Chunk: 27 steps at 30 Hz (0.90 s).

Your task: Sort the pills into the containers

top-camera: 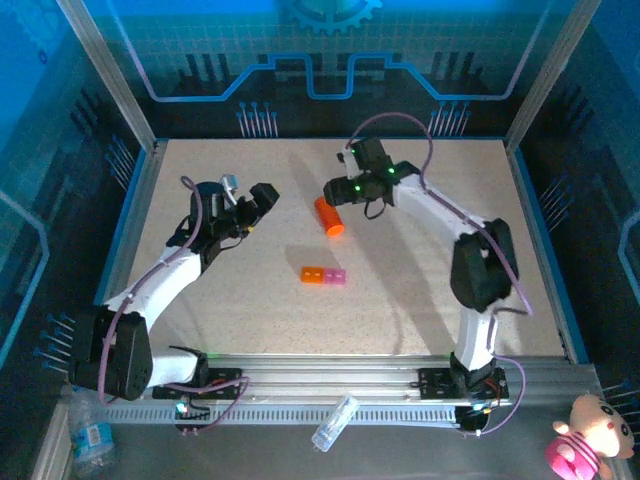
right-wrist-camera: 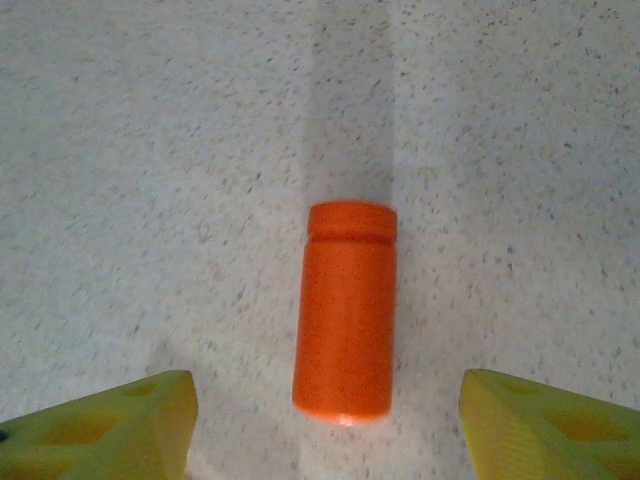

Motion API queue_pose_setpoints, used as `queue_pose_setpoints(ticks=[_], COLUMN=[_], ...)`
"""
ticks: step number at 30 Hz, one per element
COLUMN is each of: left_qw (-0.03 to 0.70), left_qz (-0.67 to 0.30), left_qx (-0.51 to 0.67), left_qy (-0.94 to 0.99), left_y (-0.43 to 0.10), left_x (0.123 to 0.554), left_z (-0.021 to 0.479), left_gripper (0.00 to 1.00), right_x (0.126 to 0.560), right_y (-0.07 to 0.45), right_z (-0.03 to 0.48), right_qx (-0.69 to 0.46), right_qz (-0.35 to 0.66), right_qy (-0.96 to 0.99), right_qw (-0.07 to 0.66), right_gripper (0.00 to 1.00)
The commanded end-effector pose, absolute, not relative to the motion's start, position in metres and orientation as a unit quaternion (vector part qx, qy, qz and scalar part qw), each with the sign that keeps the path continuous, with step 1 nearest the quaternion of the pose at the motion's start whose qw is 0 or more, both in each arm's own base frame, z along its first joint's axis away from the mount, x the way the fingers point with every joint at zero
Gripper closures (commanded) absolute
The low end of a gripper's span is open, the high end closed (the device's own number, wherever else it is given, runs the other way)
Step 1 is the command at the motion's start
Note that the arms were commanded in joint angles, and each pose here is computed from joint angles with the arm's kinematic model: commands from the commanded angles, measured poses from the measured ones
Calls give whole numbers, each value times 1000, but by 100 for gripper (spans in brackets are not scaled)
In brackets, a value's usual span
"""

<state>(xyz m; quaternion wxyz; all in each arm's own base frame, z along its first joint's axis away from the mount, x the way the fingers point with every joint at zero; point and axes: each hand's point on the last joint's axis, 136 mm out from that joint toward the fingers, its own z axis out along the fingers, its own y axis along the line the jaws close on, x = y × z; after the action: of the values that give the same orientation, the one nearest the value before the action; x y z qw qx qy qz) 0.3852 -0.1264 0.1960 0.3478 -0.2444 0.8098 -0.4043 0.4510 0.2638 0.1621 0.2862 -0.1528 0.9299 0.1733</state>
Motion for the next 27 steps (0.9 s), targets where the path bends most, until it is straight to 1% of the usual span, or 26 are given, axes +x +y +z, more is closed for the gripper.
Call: queue_pose_setpoints(ticks=[1,7,11,18,27], left_qw=[351,345,338,330,329], left_qz=[-376,-349,-345,-353,-358], left_qx=[-247,-265,-270,-275,-273], left_qy=[822,830,833,831,830], left_y=[-119,-109,-109,-111,-113], left_x=[383,378,376,375,377], left_z=[187,167,158,152,153], left_gripper=[1,1,1,1,1], right_x=[455,480,489,486,481], right_y=[259,277,285,296,301], right_z=[137,117,95,64,47], right_qx=[-178,-176,-174,-185,-193], right_qz=[125,119,115,106,102], right_qy=[950,958,963,967,968], right_qw=[223,190,168,136,120], right_gripper=[27,26,26,26,26])
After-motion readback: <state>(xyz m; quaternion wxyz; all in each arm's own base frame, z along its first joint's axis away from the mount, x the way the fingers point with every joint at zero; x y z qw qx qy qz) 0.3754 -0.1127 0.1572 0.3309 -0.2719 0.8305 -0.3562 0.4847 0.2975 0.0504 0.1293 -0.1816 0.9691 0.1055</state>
